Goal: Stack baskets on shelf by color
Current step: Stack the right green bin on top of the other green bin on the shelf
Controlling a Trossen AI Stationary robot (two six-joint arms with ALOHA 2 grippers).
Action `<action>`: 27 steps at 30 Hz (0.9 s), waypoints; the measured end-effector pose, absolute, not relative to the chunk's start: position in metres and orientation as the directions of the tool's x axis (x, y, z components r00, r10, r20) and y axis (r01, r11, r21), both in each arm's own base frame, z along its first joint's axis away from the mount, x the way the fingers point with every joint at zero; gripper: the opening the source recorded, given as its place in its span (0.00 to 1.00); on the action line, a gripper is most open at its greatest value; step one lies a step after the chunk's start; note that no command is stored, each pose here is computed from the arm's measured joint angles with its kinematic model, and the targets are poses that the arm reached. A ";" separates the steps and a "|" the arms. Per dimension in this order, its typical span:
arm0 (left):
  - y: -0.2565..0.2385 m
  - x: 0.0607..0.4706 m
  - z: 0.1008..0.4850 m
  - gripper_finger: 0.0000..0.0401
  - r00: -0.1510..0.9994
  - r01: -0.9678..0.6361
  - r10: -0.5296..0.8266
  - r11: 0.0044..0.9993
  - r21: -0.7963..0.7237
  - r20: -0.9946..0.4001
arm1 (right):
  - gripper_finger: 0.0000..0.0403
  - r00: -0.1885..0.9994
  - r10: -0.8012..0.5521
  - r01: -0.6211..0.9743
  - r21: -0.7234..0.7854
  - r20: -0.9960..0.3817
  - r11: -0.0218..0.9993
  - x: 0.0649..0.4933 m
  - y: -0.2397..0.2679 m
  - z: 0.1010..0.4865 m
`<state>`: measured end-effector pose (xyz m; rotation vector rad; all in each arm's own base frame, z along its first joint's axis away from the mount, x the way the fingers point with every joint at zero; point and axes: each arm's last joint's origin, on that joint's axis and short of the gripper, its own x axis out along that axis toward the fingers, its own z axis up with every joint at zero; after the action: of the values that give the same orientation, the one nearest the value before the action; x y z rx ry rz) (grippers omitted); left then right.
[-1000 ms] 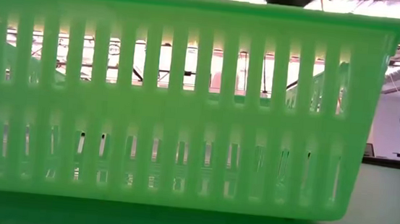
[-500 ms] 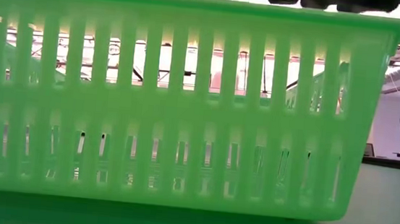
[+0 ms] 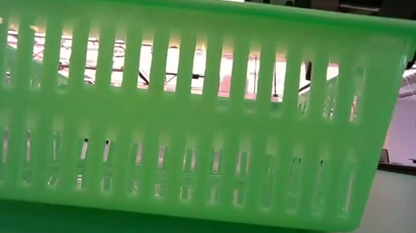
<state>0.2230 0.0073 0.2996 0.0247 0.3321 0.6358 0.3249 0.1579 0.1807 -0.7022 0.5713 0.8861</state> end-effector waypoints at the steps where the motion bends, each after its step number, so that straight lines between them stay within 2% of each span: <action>1: 0.006 0.222 0.298 0.53 0.752 -0.575 0.582 0.809 0.124 -0.310 | 0.16 0.511 0.491 -0.847 -0.315 -0.706 0.429 0.325 0.158 0.179; 4: 0.003 0.221 0.295 0.53 0.746 -0.569 0.573 0.813 0.124 -0.338 | 0.16 0.493 0.472 -0.865 -0.349 -0.731 0.361 0.326 0.158 0.169; 9: 0.000 0.221 0.294 0.53 0.752 -0.566 0.563 0.818 0.102 -0.343 | 0.16 0.544 0.337 -0.835 -0.457 -0.768 0.306 0.330 0.157 0.158; 18: -0.001 0.221 0.295 0.53 0.752 -0.563 0.569 0.817 0.125 -0.333 | 0.16 0.624 0.370 -0.780 -0.527 -0.688 0.337 0.319 0.162 0.196; 21: 0.000 0.221 0.295 0.53 0.751 -0.567 0.572 0.815 0.124 -0.330 | 0.16 0.654 0.387 -0.751 -0.494 -0.650 0.439 0.315 0.161 0.211; 23: 0.000 0.221 0.296 0.53 0.752 -0.567 0.573 0.814 0.123 -0.325 | 0.16 0.699 0.396 -0.687 -0.406 -0.596 0.602 0.317 0.158 0.222; 25: 0.000 0.222 0.297 0.53 0.754 -0.568 0.574 0.814 0.121 -0.319 | 0.16 0.764 0.390 -0.564 -0.239 -0.513 0.790 0.324 0.153 0.232; 27: 0.000 0.222 0.298 0.53 0.758 -0.570 0.574 0.814 0.113 -0.310 | 0.16 0.794 0.400 -0.464 -0.031 -0.457 0.885 0.330 0.145 0.238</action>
<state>0.2220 -0.0003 0.2978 0.0125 0.3413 0.6230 0.3303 0.1455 0.2384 -0.1445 0.4583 0.4660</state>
